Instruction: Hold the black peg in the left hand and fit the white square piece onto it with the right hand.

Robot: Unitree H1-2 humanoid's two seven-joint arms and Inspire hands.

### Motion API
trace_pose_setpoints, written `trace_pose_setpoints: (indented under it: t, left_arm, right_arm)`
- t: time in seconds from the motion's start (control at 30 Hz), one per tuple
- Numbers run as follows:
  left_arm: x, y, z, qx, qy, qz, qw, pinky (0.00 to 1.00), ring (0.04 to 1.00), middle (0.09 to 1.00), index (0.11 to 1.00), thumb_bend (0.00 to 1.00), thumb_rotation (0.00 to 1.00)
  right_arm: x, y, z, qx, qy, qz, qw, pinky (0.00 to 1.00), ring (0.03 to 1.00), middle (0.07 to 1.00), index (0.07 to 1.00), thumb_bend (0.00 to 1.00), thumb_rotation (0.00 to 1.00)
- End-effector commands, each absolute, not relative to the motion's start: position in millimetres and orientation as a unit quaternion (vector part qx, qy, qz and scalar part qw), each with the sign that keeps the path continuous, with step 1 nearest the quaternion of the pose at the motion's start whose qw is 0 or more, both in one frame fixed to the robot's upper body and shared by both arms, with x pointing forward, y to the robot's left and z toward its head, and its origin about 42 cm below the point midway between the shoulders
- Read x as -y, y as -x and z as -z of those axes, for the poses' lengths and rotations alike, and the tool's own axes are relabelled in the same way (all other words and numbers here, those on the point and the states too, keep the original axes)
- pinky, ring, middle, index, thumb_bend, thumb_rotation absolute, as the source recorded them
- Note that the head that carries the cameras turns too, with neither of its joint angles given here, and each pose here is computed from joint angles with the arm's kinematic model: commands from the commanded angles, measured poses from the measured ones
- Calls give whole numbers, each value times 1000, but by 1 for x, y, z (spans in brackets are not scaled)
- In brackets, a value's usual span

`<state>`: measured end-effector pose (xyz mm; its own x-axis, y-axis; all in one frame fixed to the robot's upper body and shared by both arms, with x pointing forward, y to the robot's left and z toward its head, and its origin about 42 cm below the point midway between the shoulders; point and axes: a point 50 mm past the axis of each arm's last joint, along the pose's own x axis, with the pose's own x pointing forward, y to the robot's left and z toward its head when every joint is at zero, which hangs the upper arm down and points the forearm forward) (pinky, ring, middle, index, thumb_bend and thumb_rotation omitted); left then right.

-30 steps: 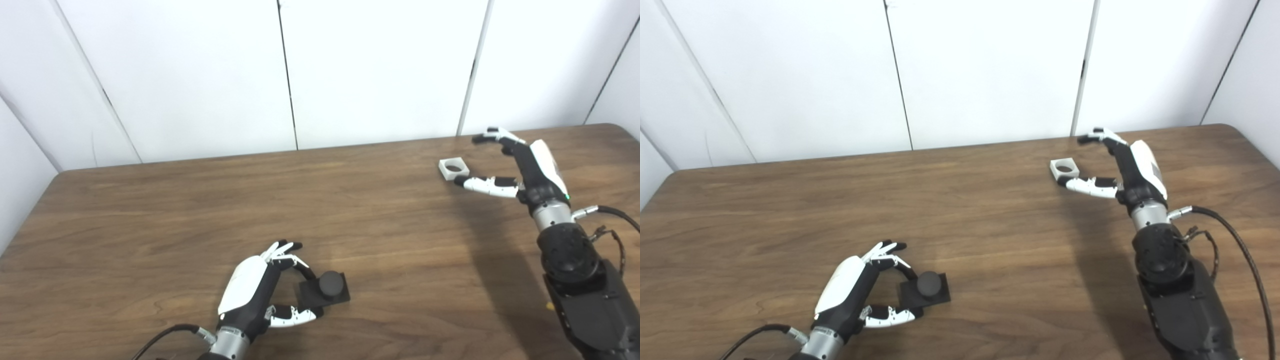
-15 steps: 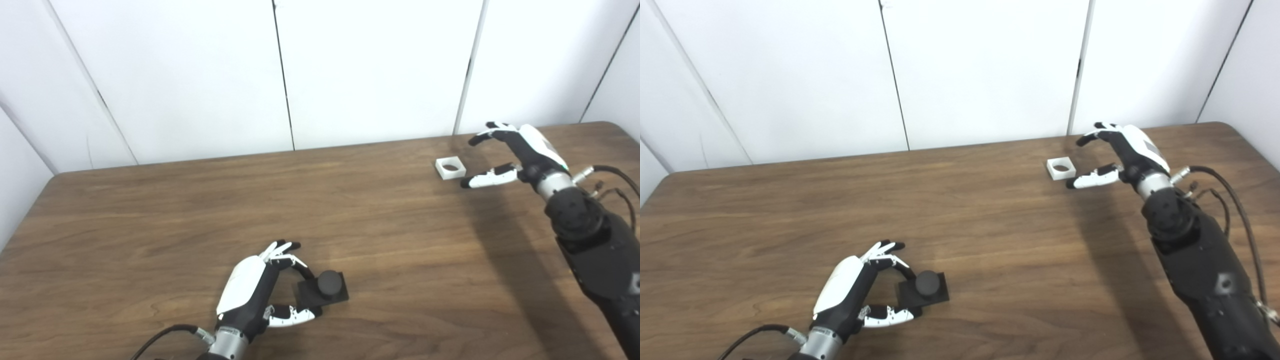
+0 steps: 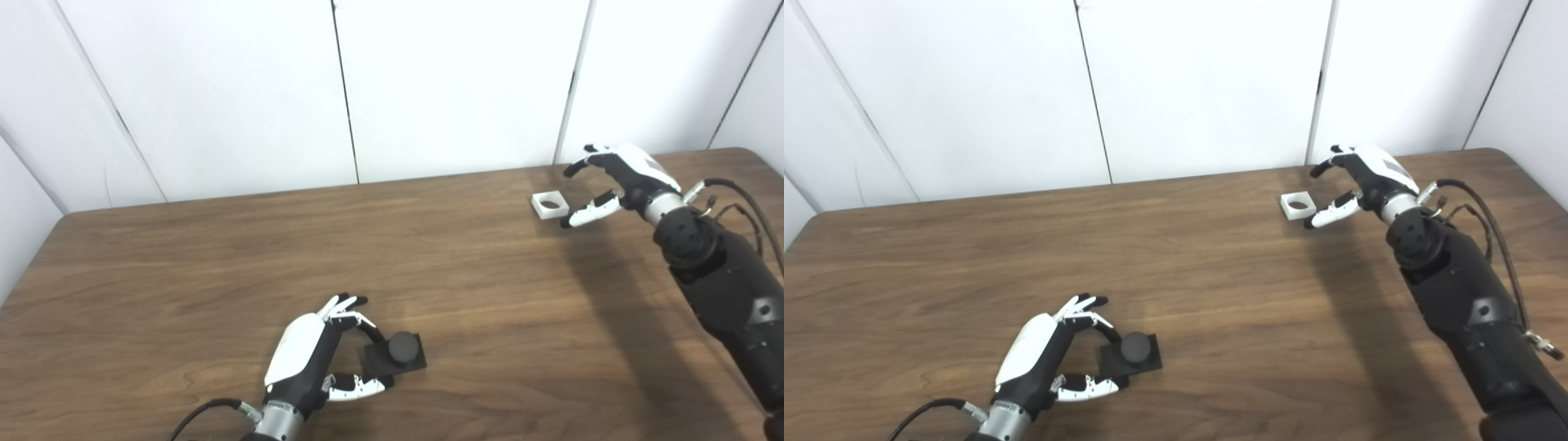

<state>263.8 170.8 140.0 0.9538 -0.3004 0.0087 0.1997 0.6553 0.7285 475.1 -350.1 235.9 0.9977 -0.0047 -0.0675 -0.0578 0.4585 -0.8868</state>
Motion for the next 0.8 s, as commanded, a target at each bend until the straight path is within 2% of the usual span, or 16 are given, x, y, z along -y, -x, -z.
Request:
trace_pose_setpoints:
  t: [0.0,0.43,0.77]
  left_arm:
    - [-169,-268,-146,87,-400,135,902,934,965,895,494,501,88]
    - [-168,-266,-148,85,-395,133,905,927,968,897,494,501,86]
    - [-166,-263,-149,84,-394,139,904,933,969,898,494,501,86]
  right_arm:
    - [346,-493,-282,29,535,0,845,888,1000,965,711,873,178]
    - [332,-519,-289,1,563,-17,826,902,996,961,721,861,194]
    - [324,-531,-293,-15,559,-15,829,891,986,954,740,850,187]
